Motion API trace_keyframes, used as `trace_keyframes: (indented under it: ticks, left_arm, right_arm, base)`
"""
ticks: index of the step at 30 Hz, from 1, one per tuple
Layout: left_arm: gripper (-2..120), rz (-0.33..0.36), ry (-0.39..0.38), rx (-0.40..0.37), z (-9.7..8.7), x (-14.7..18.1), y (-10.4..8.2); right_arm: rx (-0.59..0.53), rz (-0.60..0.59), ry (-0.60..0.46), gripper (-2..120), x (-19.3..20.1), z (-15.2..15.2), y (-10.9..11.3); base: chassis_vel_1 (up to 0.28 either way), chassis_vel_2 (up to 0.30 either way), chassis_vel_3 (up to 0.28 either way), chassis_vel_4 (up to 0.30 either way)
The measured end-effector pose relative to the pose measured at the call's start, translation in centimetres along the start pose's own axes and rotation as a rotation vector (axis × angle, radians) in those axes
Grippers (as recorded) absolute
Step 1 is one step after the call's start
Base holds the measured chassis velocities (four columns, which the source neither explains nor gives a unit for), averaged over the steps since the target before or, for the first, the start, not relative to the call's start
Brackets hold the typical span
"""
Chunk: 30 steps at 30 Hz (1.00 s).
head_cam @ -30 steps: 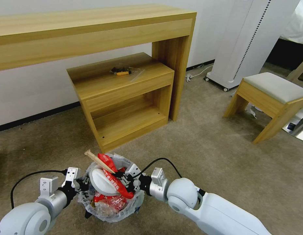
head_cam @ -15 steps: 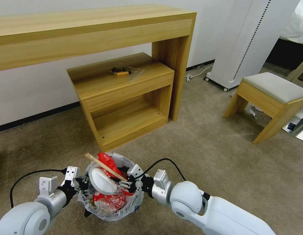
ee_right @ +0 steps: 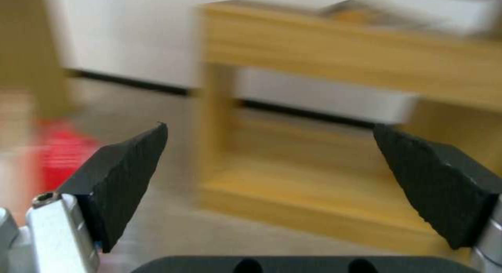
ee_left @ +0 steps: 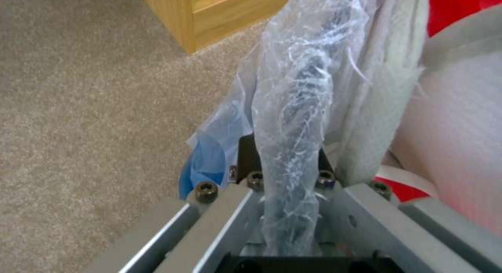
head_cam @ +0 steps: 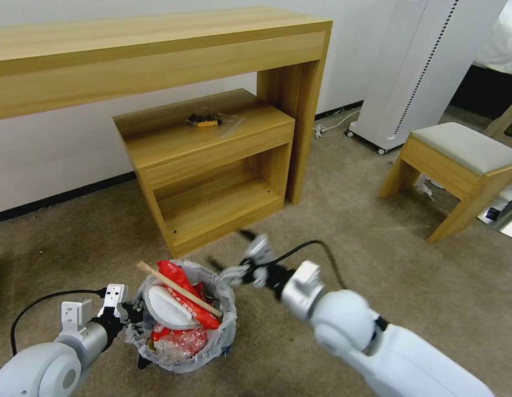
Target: Pick up the trash bin and place the garbage on the floor into it.
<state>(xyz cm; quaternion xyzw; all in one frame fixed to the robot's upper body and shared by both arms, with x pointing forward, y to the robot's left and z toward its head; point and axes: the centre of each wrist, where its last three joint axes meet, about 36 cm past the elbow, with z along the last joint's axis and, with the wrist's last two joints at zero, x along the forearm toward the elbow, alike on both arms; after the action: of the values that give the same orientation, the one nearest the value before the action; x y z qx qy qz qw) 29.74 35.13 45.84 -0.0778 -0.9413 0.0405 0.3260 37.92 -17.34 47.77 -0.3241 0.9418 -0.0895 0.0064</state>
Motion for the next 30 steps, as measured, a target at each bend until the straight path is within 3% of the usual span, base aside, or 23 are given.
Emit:
trace_keyframes:
  ticks: [1, 4, 5, 7, 12, 17, 24, 30]
  left_arm:
    - [0, 0.0, 0.0, 0.0, 0.0, 0.0, 0.0]
    - [0, -0.017, 0.001, 0.02, 0.4, -0.5, 0.1]
    - [0, -0.017, 0.001, 0.02, 0.4, -0.5, 0.1]
    - [0, -0.044, 0.002, 0.043, 0.9, -0.7, 0.0]
    - [0, -0.087, -0.006, 0.081, 1.2, -0.5, -0.1]
    - [0, -0.13, -0.009, 0.118, 1.3, -0.7, -0.2]
    - [0, -0.271, 0.012, 0.165, 1.8, -1.2, -0.2]
    - [0, -0.295, 0.017, 0.171, 1.9, -1.3, -0.1]
  right_arm:
    - [0.0, 0.0, 0.0, 100, 0.0, 0.0, 0.0]
    - [0.102, 0.185, 0.0, 100, 2.6, 3.7, -3.2]
    - [0.102, 0.185, 0.0, 100, 2.6, 3.7, -3.2]
    - [0.144, 0.296, 0.018, 100, 5.5, 7.4, -3.9]
    - [0.164, 0.428, 0.03, 100, 10.4, 10.2, -4.0]
    - [0.165, 0.494, 0.034, 100, 13.4, 11.6, -2.9]
    - [0.132, 0.554, 0.027, 100, 14.8, 12.0, -1.9]
    - [0.118, 0.561, 0.024, 100, 14.7, 12.1, -1.7]
  base:
    - [0.0, 0.0, 0.0, 0.0]
    - [0.0, 0.0, 0.0, 0.0]
    - [0.0, 0.0, 0.0, 0.0]
    - [0.0, 0.0, 0.0, 0.0]
    - [0.0, 0.0, 0.0, 0.0]
    - [0.0, 0.0, 0.0, 0.0]
    - [0.0, 0.0, 0.0, 0.0]
    - [0.0, 0.0, 0.0, 0.0]
